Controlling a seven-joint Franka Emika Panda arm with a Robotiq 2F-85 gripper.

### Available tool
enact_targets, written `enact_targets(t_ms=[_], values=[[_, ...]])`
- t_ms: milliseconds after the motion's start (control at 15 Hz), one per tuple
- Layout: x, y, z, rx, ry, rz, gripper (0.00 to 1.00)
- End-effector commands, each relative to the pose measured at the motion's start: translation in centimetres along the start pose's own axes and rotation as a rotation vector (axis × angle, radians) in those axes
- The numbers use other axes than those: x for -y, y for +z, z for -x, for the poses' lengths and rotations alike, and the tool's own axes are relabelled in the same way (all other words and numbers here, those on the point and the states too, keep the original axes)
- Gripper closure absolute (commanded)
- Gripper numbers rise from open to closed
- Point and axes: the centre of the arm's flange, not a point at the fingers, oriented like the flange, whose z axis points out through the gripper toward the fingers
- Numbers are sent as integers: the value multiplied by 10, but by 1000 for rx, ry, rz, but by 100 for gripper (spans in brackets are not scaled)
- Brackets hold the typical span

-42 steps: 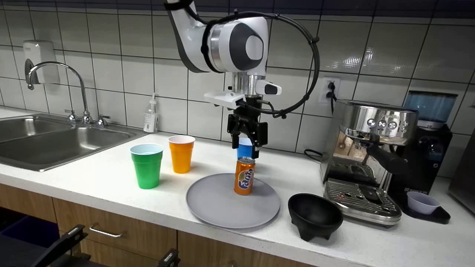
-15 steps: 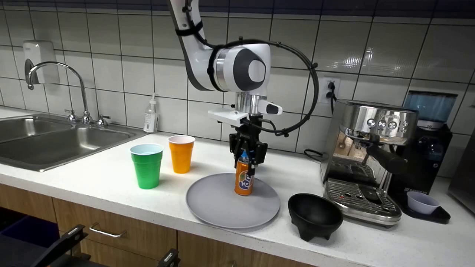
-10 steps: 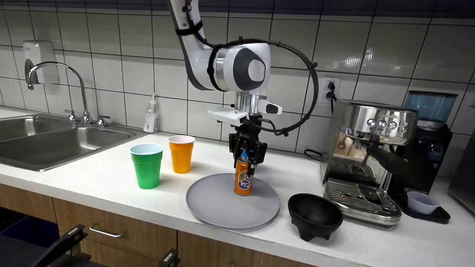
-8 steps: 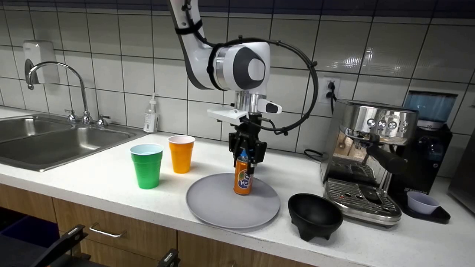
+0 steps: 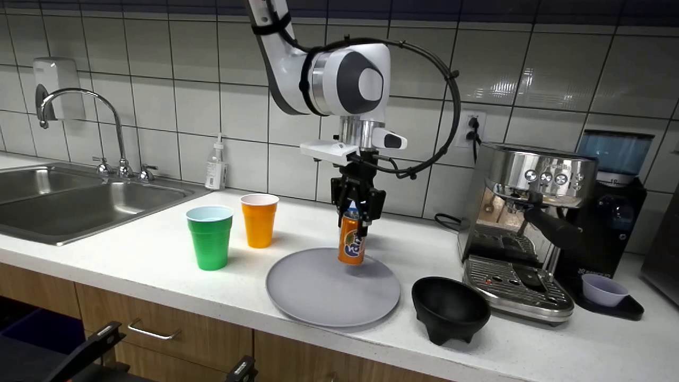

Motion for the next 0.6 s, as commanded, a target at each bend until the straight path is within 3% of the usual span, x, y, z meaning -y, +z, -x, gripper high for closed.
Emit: enact_targets(t_ms=[0, 533], values=[[-9, -21, -19, -1, 25, -29, 62], [-35, -26, -62, -28, 109, -49, 62]])
